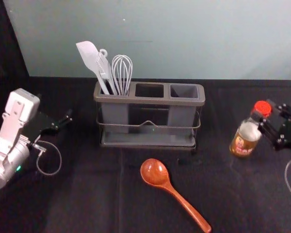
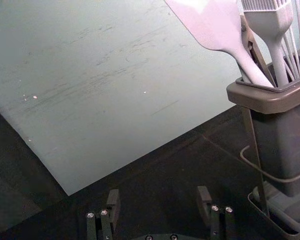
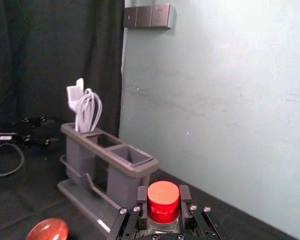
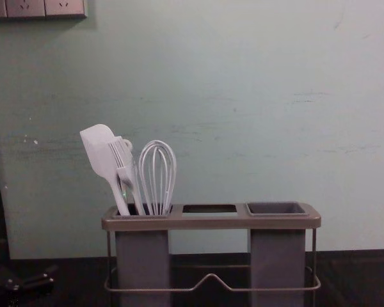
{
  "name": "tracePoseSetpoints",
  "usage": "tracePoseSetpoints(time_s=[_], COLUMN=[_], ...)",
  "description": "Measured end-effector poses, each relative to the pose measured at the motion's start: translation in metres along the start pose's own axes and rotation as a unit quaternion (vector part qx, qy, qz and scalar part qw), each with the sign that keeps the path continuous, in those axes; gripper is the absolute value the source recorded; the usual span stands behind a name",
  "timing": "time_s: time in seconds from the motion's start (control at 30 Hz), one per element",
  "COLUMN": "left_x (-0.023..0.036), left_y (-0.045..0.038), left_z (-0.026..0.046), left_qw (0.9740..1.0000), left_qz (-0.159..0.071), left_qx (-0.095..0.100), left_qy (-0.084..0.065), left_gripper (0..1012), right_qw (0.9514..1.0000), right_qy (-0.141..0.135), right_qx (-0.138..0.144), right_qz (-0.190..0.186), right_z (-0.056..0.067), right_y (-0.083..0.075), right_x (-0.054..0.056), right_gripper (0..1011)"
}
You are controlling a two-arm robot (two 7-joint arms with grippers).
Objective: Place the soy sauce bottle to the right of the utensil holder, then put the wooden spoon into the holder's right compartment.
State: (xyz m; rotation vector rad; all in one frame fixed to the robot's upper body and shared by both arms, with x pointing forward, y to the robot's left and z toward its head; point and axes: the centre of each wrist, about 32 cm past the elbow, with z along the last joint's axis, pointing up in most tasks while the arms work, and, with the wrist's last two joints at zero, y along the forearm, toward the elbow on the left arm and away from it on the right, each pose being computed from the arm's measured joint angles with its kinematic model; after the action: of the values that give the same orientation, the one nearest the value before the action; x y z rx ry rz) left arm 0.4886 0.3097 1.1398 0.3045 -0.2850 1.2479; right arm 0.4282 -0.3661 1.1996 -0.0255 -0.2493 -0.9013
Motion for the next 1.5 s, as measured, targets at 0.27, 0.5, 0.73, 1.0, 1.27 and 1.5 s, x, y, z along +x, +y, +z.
tracePoseSetpoints(time_s=[0.27, 0.5, 0.73, 1.0, 1.27, 1.5], left_x=[0.0000, 0.0000, 0.0000, 0.0000, 0.0000, 0.0000], left_y=[0.0000, 0.0000, 0.0000, 0.0000, 0.0000, 0.0000], left_z=[0.0000, 0.0000, 0.0000, 0.0000, 0.0000, 0.0000], left_qw=[1.0000, 1.0000, 1.0000, 1.0000, 1.0000, 1.0000], left_qz=[0.000, 0.000, 0.000, 0.000, 0.000, 0.000], left_qx=[0.000, 0.000, 0.000, 0.000, 0.000, 0.000], left_qy=[0.000, 0.000, 0.000, 0.000, 0.000, 0.000], left_gripper=[1005, 1005, 1005, 1005, 1005, 1005], right_qw=[1.0000, 0.9998, 0.9997, 0.9994, 0.9990, 0.9988], right_qy=[-0.006, 0.004, 0.015, 0.028, 0.038, 0.042], right_qx=[0.001, -0.007, -0.012, -0.015, -0.021, -0.024], right_qz=[0.007, 0.017, 0.016, 0.011, 0.009, 0.004], right_z=[-0.007, -0.015, -0.023, -0.030, -0.035, -0.036], right_y=[0.028, 0.052, 0.066, 0.078, 0.085, 0.087], right_x=[0.010, 0.011, 0.011, 0.012, 0.013, 0.013], right_gripper=[374, 374, 374, 374, 374, 374])
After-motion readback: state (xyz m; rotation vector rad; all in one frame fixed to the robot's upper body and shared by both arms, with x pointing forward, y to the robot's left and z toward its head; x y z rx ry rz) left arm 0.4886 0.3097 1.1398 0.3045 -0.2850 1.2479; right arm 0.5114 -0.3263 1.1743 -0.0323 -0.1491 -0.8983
